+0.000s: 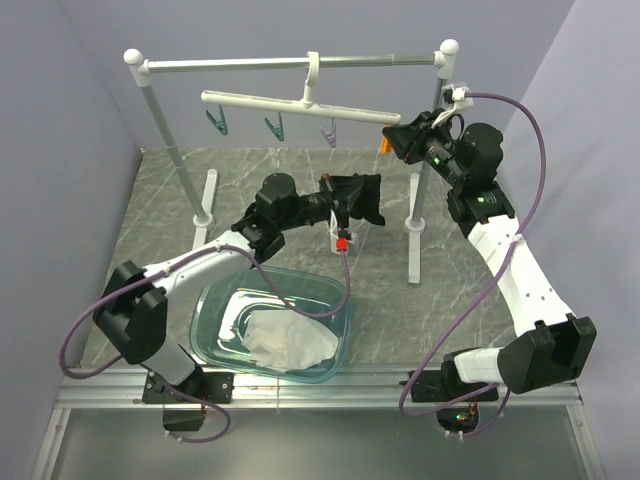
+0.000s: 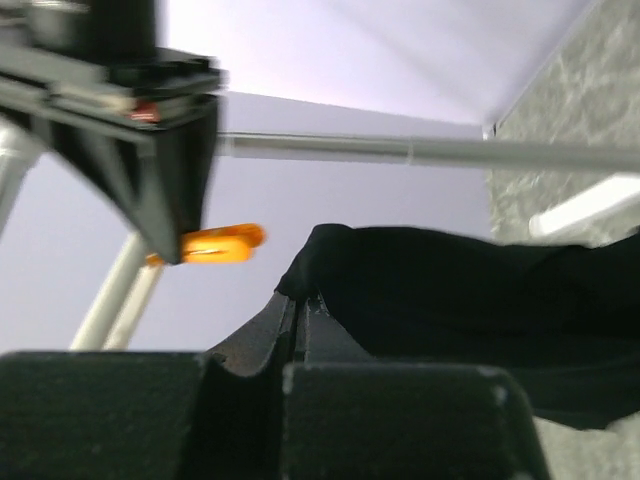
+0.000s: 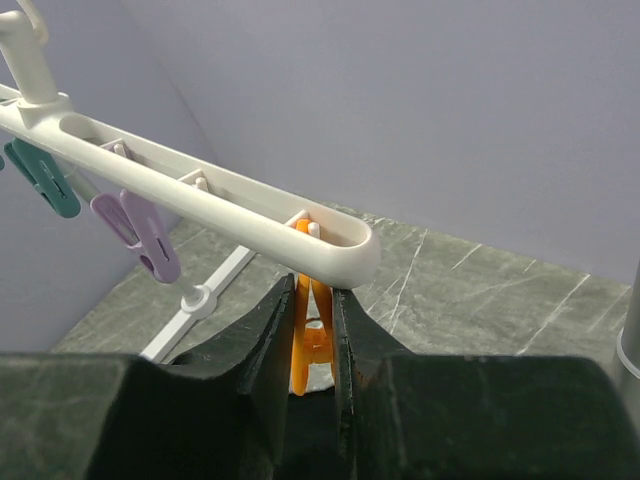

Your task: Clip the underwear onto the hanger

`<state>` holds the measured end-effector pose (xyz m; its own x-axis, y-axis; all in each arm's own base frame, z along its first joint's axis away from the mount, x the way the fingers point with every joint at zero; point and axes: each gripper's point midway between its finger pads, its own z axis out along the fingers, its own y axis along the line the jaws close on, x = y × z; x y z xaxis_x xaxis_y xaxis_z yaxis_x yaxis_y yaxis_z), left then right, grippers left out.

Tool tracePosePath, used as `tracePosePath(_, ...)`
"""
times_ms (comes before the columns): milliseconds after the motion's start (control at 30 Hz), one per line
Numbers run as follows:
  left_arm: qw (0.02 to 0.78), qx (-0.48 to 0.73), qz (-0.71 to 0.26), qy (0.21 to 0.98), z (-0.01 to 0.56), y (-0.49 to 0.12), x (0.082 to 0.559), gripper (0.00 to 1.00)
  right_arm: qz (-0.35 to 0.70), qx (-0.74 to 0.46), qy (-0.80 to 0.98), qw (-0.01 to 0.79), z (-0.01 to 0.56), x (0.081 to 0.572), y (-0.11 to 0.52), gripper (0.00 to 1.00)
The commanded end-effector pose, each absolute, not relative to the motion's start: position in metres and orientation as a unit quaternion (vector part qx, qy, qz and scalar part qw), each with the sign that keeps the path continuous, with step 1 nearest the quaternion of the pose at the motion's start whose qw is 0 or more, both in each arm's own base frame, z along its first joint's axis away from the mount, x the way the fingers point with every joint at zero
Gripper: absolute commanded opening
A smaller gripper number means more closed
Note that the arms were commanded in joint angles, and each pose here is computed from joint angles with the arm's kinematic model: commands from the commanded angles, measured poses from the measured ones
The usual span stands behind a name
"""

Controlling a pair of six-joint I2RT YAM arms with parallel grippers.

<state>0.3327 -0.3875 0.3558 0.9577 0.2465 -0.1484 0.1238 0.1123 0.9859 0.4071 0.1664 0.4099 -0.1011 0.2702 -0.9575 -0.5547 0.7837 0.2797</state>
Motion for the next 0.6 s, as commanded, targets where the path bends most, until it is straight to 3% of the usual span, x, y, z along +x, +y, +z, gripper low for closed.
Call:
tracePosePath(0, 0.727, 0.673, 0.119, 0.071, 0.347, -0.397, 0.339, 0.00, 0.321, -0.107, 0.654, 0.676, 0.432, 0.405, 0.165, 0.00)
tracePosePath(333, 0.723, 0.639, 0.262, -0.009, 0.348, -0.404, 0.359, 0.00, 0.329, -0.109, 0.667, 0.659, 0.421, 0.407, 0.170, 0.00)
tracePosePath(567, 0.730, 0.614, 0.293, -0.069, 0.356, -0.417, 0.346, 0.00, 0.328, -0.116, 0.674, 0.651, 0.414, 0.408, 0.171, 0.00)
